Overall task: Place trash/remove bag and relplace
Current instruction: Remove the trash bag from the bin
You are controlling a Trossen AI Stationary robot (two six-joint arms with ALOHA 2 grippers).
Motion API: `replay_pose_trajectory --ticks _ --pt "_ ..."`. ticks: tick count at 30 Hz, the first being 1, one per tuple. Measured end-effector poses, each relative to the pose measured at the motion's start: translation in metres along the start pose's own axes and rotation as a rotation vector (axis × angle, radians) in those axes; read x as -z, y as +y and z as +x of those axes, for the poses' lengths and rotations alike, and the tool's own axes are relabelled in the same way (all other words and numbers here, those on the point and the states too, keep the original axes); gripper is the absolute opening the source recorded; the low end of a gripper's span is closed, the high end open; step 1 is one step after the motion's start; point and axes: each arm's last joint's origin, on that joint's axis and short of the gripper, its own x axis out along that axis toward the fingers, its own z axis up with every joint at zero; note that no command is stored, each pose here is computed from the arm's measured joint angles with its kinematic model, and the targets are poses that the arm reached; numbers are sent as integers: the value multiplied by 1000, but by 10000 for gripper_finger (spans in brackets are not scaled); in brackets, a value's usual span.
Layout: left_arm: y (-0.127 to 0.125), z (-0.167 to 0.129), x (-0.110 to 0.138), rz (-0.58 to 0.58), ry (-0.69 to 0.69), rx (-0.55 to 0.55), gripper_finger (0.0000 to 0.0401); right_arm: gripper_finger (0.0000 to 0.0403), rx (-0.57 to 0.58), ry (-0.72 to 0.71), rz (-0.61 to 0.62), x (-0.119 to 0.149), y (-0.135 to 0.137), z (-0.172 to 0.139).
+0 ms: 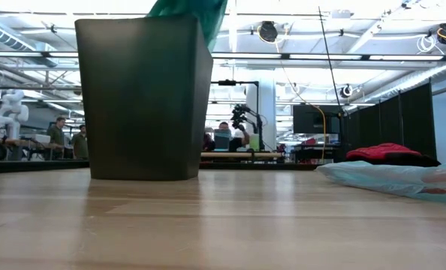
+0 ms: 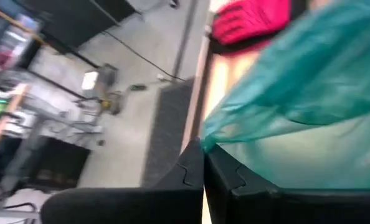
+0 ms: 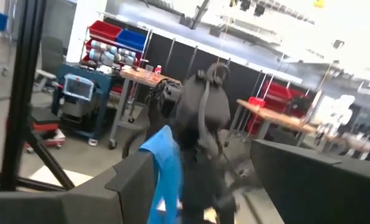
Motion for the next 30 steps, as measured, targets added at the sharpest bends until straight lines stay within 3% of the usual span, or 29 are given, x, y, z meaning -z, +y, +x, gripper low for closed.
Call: replay_pose_trajectory --ticks 4,11,21,30 --pt "13 -22 -2 -20 -38 -64 2 247 9 -22 -93 -2 -1 0" --pt "28 -51 2 -35 -57 -164 1 247 26 -38 -127 -4 -1 0" --pt "40 -76 5 -59 -87 -245 0 247 338 80 -264 -11 -13 -12" --pt "65 -106 -9 -96 -158 -355 0 247 372 89 -276 -14 -14 -16"
